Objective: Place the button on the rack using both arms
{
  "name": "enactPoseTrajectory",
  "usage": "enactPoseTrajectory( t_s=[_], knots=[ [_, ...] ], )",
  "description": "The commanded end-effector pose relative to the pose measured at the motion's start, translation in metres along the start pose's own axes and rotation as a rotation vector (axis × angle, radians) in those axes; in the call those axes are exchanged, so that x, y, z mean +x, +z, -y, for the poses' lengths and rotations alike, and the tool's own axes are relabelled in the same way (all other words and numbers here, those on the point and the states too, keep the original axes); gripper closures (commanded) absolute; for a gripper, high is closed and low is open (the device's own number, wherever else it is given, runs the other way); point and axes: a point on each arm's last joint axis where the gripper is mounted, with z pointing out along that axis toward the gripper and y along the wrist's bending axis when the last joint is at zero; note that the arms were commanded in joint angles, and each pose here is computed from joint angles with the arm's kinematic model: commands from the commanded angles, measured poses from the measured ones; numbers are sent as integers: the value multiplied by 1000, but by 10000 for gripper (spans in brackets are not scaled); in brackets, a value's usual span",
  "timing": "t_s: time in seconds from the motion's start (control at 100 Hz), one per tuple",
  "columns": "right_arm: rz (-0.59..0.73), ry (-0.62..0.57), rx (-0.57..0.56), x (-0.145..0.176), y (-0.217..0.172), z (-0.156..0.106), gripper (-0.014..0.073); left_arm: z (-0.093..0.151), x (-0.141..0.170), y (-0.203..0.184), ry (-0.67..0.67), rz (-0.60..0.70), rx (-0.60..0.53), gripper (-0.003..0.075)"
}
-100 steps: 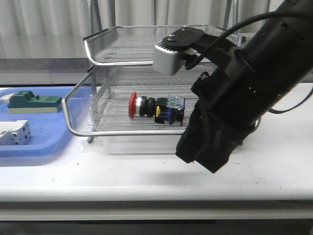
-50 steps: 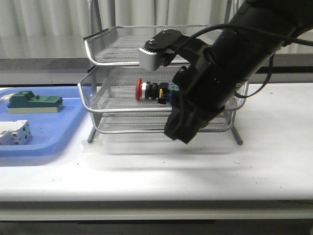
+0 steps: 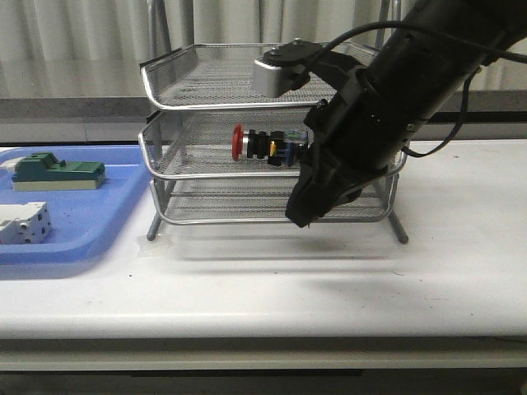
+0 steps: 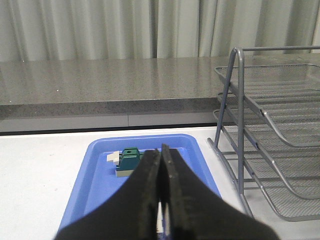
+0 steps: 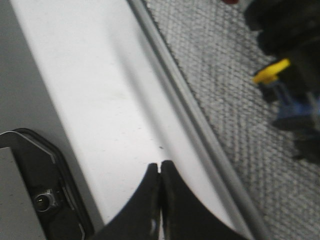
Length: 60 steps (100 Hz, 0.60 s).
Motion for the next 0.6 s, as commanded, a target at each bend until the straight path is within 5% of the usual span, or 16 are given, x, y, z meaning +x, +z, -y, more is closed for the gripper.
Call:
enactPoseTrajectory(
  t_s=[0.0,0.25,0.59],
  knots=[
    [85,45,-7,-19,-29,-1,655,-2,-15,0,-19,96,-17,740],
    [133,156,31,-28,-72,-8,655,-2,-15,0,-19,96,-17,740],
    [164,275,285,-25,-160,-15,655,-2,-15,0,-19,96,-17,740]
  ],
)
